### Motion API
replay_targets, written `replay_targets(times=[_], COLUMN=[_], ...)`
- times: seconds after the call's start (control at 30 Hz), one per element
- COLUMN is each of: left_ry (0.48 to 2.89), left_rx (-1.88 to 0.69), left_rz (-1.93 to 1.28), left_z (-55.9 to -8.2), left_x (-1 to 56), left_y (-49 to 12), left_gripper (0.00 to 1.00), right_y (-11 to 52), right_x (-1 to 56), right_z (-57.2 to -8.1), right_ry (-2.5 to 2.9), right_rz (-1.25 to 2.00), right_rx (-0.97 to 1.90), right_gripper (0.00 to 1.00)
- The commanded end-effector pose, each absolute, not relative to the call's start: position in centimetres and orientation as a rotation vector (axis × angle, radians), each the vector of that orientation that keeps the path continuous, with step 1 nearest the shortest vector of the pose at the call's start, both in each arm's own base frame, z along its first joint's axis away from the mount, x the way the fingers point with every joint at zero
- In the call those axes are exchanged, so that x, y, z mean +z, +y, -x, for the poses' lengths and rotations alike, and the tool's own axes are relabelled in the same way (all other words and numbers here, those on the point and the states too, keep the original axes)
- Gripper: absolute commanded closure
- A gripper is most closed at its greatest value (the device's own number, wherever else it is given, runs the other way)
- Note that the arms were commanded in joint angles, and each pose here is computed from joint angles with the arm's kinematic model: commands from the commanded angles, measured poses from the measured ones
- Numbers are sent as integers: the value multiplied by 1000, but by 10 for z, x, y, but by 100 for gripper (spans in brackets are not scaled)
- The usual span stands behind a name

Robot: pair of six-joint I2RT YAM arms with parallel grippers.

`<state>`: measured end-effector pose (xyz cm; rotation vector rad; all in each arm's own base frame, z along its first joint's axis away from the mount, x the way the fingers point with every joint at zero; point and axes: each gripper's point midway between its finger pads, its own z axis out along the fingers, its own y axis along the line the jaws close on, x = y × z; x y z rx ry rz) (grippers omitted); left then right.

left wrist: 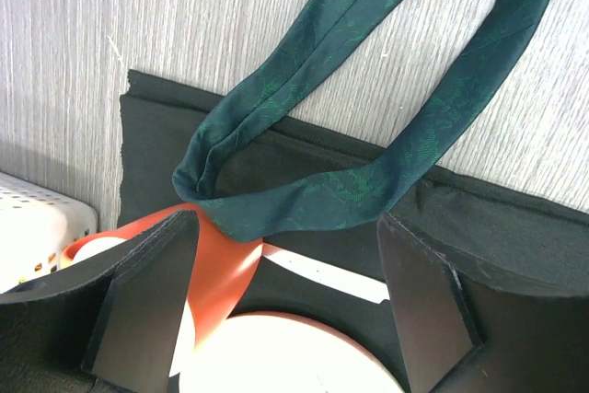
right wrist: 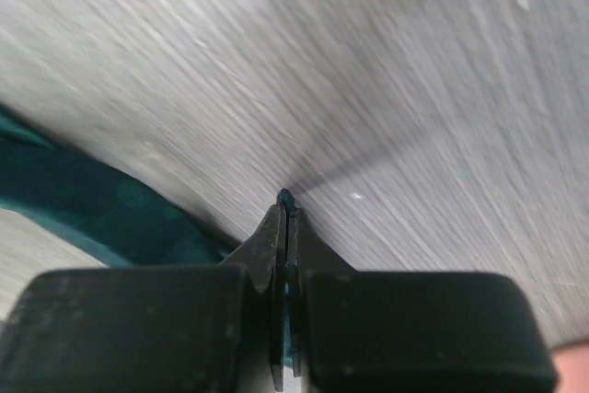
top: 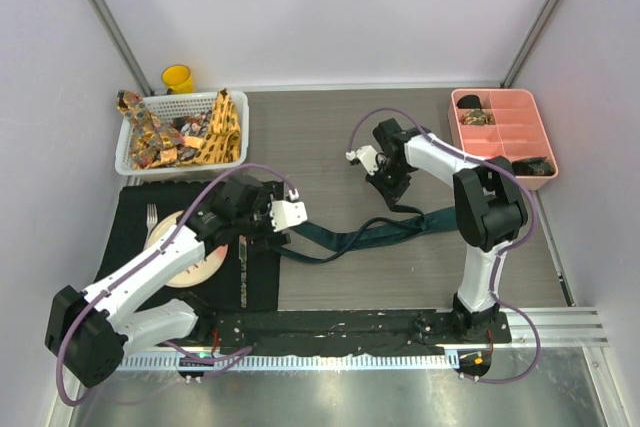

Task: Roll the ties
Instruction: Flatten out the tie at the center of the board.

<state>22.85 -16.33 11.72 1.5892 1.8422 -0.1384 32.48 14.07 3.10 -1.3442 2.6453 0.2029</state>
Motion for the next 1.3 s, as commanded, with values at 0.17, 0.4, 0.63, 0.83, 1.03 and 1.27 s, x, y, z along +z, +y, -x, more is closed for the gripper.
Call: replay_targets(times=[0.17,0.4,0.63,0.83,1.03,1.27], left_ry=[1826,1850,1941,2026,2078,2005], left_rx=[-123,-127,-189,-384,-301,-304], left_rz=[-1530,-1561,-1498,-1565,-1668,-1787], left_z=[-244,-246,-250,-238,-252,-261], left_x=[134,127,134,136,112,109], left_y=[-167,-168,-172,-190,-184,-191], left_gripper=[17,17,12,8,8,15], right_y=[67,-19,-51,-26,-13,-26], right_x=[98,78,99,96,60,12], right_z=[-340,-302,-294,-304,-309,-289], right_ry=[2593,2763,2731,2684,2732,2835], right_rz=[1042,880,854,939,1006,1101], right_rx=[-45,-192,-177,23,124,63], right_gripper=[99,68,53,57,61,66])
